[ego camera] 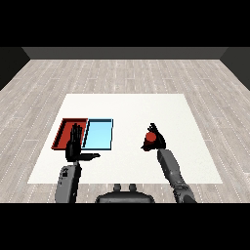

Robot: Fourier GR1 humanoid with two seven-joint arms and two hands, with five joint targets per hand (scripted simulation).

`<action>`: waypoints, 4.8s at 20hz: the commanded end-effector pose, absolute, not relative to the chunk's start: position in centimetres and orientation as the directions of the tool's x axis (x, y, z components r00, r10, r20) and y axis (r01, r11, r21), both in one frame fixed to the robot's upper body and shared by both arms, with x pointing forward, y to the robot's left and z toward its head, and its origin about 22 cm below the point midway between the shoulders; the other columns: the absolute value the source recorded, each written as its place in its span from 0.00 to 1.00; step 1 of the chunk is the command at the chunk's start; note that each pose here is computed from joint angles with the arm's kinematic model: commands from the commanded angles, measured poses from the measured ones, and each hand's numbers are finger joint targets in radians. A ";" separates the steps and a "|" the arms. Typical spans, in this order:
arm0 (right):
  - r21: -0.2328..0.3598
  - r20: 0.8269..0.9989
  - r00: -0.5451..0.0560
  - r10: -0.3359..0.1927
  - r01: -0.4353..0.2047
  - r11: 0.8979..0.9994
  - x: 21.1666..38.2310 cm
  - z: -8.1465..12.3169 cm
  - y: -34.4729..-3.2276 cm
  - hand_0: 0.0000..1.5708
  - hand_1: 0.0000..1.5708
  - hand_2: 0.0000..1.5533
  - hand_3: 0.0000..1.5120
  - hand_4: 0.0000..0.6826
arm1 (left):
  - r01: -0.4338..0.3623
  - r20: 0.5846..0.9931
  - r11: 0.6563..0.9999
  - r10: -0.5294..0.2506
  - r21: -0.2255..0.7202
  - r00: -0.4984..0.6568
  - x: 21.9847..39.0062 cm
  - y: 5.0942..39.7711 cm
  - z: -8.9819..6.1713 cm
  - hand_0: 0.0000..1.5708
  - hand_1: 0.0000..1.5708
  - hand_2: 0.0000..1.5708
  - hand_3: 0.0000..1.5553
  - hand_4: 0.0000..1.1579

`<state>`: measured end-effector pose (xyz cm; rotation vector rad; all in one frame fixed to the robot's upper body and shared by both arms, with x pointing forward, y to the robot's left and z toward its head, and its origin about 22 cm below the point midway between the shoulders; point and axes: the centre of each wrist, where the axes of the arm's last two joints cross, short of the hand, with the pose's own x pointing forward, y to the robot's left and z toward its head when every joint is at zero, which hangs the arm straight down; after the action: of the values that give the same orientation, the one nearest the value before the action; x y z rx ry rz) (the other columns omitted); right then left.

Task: Pick the red can and put it in the red box

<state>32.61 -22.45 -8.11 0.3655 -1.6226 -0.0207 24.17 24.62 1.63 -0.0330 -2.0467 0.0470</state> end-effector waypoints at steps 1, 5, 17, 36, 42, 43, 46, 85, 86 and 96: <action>0.229 0.970 -0.031 -0.241 -0.217 0.949 32.3 -8.5 -20.8 0.00 0.00 0.00 0.00 0.00 | 0.007 0.889 0.997 0.068 -0.073 -0.452 25.0 26.1 0.7 0.00 0.00 0.00 0.00 0.00; 0.172 0.983 -0.027 -0.181 -0.204 0.964 32.5 -9.1 -21.2 0.00 0.00 0.00 0.00 0.00 | 0.018 0.885 0.999 0.044 -0.041 -0.464 25.7 24.2 2.2 0.00 0.00 0.00 0.00 0.00; 0.042 0.999 -0.024 -0.043 -0.040 0.998 33.2 -8.5 -19.1 0.93 0.93 0.93 0.93 0.87 | 0.011 0.882 0.999 0.046 -0.046 -0.469 24.7 24.5 0.5 0.00 0.00 0.00 0.00 0.00; -0.022 0.964 -0.265 -0.002 -0.088 0.996 32.0 0.2 -21.4 0.92 0.92 0.92 0.91 0.92 | 0.079 0.906 0.997 0.040 -0.007 -0.422 26.4 22.0 1.7 0.00 0.00 0.00 0.00 0.00; -0.019 0.945 -0.327 -0.021 -0.119 0.993 31.8 2.9 -22.8 0.92 0.92 0.92 0.92 0.95 | 0.129 0.922 0.991 0.068 -0.020 -0.381 25.4 21.6 0.6 0.00 0.00 0.00 0.00 0.00; 0.007 0.941 -0.336 -0.041 -0.102 0.995 30.9 3.3 -20.1 0.92 0.92 0.92 0.92 0.96 | 0.146 0.932 0.989 0.076 -0.025 -0.354 25.1 20.2 0.9 0.00 0.00 0.00 0.00 0.00; 0.009 0.941 -0.337 -0.046 -0.109 0.994 30.4 3.6 -14.5 0.92 0.92 0.92 0.92 0.96 | 0.159 0.940 0.987 0.085 -0.034 -0.330 25.2 18.1 2.1 0.00 0.00 0.00 0.00 0.00; 0.095 0.931 -0.331 -0.152 -0.182 0.979 28.2 2.7 -6.0 0.95 0.95 0.93 0.91 0.91 | 0.294 0.975 0.950 0.157 -0.105 -0.160 28.1 8.0 -1.9 0.00 0.00 0.00 0.00 0.00; 0.084 0.932 -0.335 -0.141 -0.179 0.980 29.1 3.7 -5.2 0.94 0.94 0.93 0.91 0.91 | 0.302 0.968 0.946 0.178 -0.119 -0.176 26.1 8.3 -2.1 0.00 0.00 0.00 0.00 0.00; 0.073 0.939 -0.316 -0.137 -0.206 0.976 29.2 3.7 -2.9 0.94 0.94 0.94 0.91 0.94 | 0.296 0.966 0.949 0.169 -0.106 -0.197 27.5 9.0 -1.5 0.00 0.00 0.00 0.00 0.14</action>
<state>28.82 -4.22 3.98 0.2370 -1.9129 0.0629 27.67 9.34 -1.97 -0.3401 -1.7582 -0.1146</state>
